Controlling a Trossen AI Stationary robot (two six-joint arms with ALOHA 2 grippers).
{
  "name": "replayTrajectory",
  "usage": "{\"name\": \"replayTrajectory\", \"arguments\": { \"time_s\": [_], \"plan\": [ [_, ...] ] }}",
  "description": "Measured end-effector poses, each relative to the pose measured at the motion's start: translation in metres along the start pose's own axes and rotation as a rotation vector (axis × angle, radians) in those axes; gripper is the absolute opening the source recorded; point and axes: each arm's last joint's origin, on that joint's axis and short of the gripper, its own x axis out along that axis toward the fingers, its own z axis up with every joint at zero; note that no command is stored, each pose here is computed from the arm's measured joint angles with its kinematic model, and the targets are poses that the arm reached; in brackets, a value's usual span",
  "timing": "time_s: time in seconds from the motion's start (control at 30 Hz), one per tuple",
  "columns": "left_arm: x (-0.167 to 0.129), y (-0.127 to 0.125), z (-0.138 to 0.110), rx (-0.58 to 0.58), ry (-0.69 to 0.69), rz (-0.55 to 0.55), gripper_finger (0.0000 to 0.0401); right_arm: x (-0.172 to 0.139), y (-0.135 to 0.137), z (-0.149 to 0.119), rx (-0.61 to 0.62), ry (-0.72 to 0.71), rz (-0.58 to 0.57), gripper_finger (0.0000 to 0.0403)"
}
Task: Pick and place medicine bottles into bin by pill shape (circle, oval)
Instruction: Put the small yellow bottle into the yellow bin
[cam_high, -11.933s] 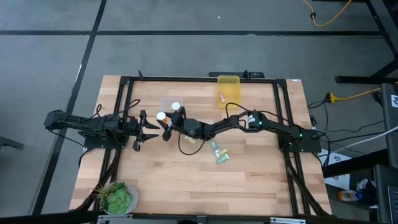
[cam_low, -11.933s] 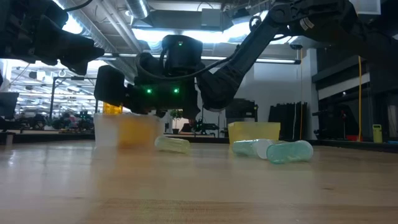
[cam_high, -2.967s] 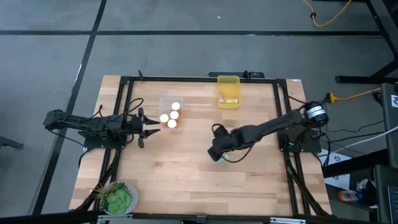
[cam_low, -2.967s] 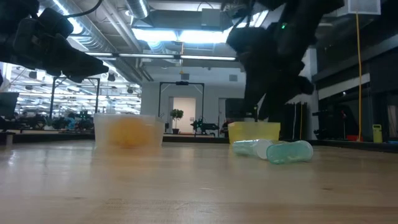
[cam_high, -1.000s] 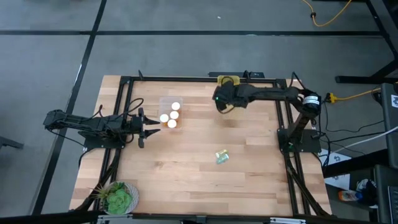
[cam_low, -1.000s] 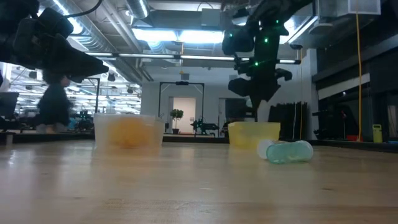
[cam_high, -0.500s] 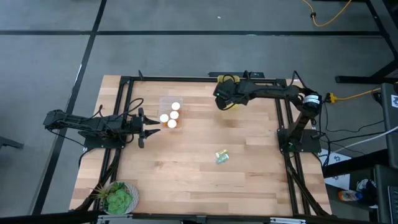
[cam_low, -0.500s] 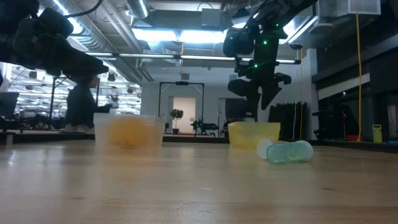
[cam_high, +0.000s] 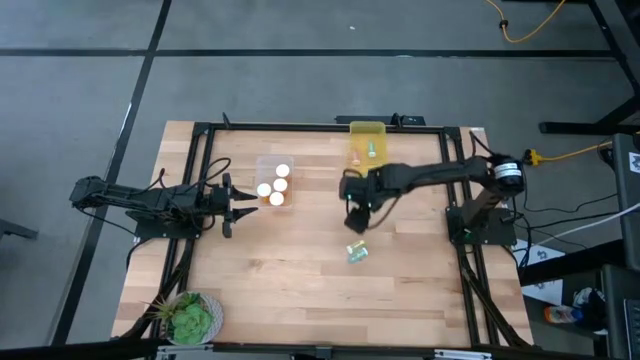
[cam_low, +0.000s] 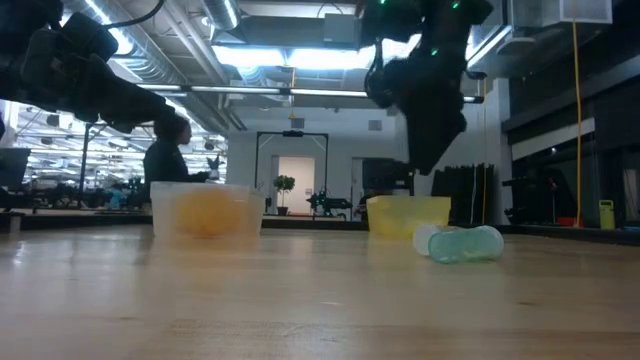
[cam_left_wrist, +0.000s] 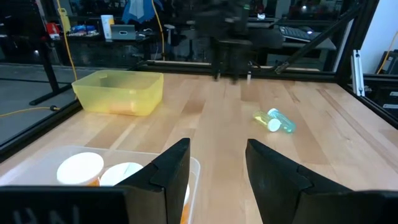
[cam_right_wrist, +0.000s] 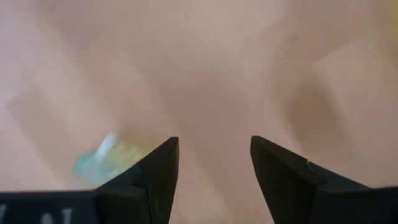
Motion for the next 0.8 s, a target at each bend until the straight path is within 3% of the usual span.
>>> {"name": "replayTrajectory", "arguments": {
  "time_s": [0.47,0.8],
  "plan": [
    [0.0,0.0,0.0,0.0,0.0,0.0,0.0149,0.036,0.058,-0.071,-0.212,0.01,0.06,0.0202],
    [0.0,0.0,0.0,-0.001,0.0,0.0,0.0149,0.037,0.069,-0.082,-0.364,-0.065,0.013,0.0202]
  ]
}}
